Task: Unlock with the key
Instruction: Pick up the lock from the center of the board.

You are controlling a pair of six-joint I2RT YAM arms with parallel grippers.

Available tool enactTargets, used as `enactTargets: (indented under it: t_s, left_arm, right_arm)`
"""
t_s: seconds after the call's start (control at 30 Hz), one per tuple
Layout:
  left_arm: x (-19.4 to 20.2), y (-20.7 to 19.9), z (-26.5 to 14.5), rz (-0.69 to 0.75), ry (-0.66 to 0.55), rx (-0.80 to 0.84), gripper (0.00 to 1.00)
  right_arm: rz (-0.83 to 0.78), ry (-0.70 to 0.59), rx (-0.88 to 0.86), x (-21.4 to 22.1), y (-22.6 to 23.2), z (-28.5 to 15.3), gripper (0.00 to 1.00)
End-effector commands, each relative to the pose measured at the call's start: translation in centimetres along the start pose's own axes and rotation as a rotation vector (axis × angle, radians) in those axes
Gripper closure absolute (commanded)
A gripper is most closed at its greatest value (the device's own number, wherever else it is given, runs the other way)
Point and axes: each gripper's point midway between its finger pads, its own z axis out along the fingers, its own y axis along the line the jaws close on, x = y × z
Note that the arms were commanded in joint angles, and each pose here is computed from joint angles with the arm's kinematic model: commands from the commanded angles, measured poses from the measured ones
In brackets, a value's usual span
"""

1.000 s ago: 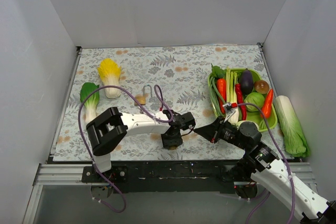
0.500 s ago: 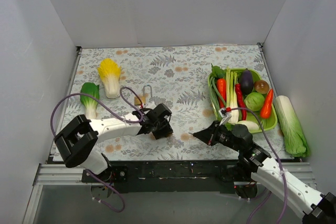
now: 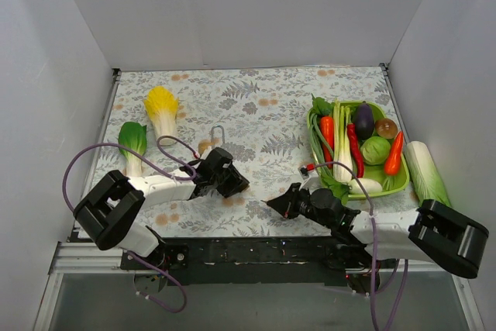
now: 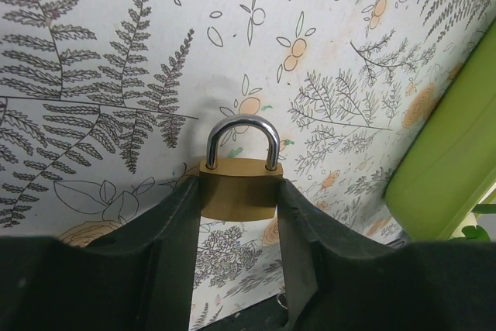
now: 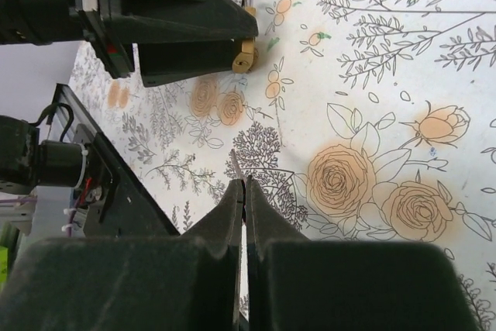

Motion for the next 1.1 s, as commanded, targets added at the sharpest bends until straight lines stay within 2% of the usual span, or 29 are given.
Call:
enactTargets:
  t_s: [0.0,0.17,0.3,0.53,1.07]
  left_arm:
    - [-1.1,-3.3,-0.5,-0.642,0.019,0.051,1.00]
    - [-0.5,-2.7,-0.7,-0.702,0.055,0.048,1.00]
    - [-0.2,-1.9,-0.5,-0.743,0.065,0.033,1.00]
    - [-0.2,-2.2,-0.6,-0.802,0.089,0.073,1.00]
    - [-0.1,-1.6,-0.7,-0.834,0.091,0.070,1.00]
  right_arm:
    - [0.001,-0.139,-0.075,-2.2,2.2,1.1,0.99]
    - [-0.041,-0.168,-0.033,-2.8,1.7,2.1,0.99]
    - [-0.064,-0.141,-0.019,-2.2,1.5,3.4,0.99]
    - [-0.066,-0.127,-0.077,-1.8,2.5,5.4,0.99]
    - [-0.059,-0.112,-0.017,-1.0,1.0,7.0,0.99]
